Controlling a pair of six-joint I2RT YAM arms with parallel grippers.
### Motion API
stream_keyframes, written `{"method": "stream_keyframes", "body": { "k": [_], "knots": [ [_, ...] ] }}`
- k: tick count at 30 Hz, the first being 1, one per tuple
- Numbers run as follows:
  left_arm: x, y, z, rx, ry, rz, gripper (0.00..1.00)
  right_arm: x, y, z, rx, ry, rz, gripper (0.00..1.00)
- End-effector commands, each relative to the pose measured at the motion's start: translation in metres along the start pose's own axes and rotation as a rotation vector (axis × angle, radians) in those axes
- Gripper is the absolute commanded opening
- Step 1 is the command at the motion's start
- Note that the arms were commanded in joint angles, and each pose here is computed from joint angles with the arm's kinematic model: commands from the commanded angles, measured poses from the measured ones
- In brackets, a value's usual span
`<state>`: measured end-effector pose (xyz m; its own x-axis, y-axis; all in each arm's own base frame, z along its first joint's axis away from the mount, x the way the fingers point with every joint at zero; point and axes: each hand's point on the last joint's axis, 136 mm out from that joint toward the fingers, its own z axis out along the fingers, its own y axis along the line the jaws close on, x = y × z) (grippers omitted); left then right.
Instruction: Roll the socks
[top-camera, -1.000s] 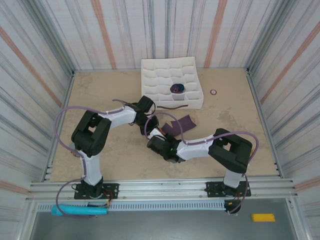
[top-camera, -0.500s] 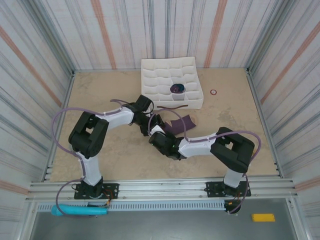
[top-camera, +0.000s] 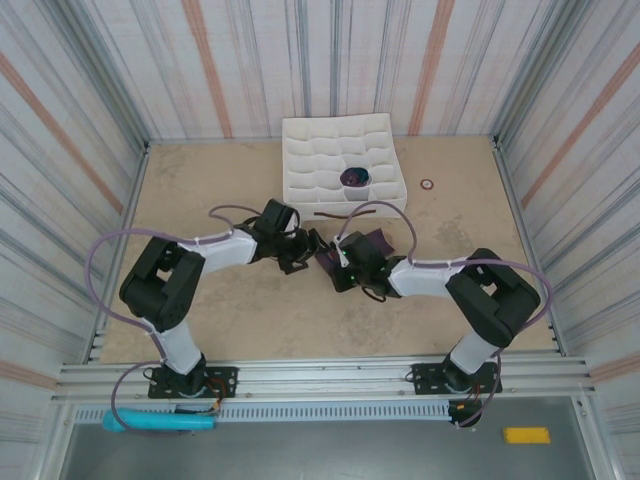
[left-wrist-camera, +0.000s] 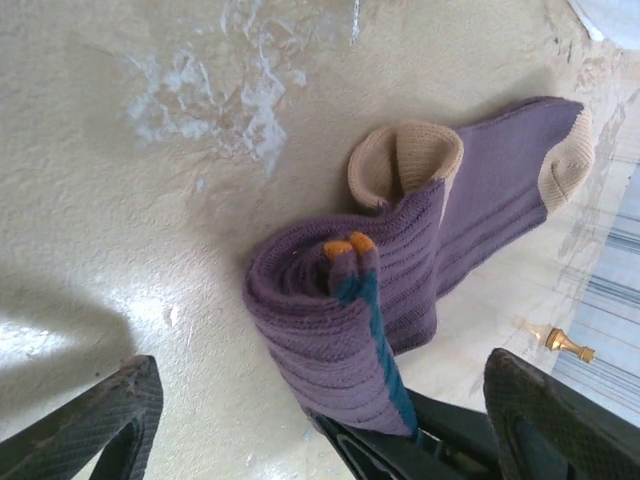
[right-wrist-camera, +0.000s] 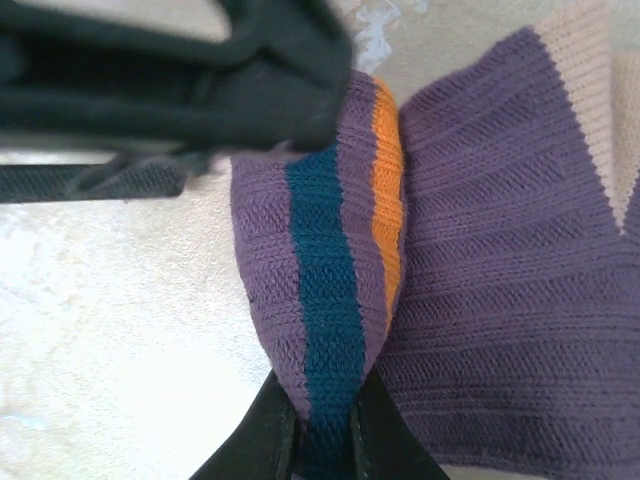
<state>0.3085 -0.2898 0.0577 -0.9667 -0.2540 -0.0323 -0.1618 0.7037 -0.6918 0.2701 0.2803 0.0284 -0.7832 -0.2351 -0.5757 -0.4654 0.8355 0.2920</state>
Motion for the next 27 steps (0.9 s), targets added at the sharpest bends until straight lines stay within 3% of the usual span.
{"method": "stream_keyframes", "body": {
  "k": [1,18,27],
  "knots": [
    [-0.002,-0.008,-0.009,0.034,-0.045,0.033,0.83,0.066,-0.018,0.000,-0.048,0.223,0.178,0.00],
    [0.011,-0.023,0.013,0.067,-0.054,0.118,0.63,0.063,-0.038,-0.007,-0.287,0.297,0.673,0.00],
    [0.017,-0.025,0.026,0.018,-0.043,0.144,0.59,0.060,-0.037,-0.005,-0.289,0.348,0.739,0.00]
  ]
}}
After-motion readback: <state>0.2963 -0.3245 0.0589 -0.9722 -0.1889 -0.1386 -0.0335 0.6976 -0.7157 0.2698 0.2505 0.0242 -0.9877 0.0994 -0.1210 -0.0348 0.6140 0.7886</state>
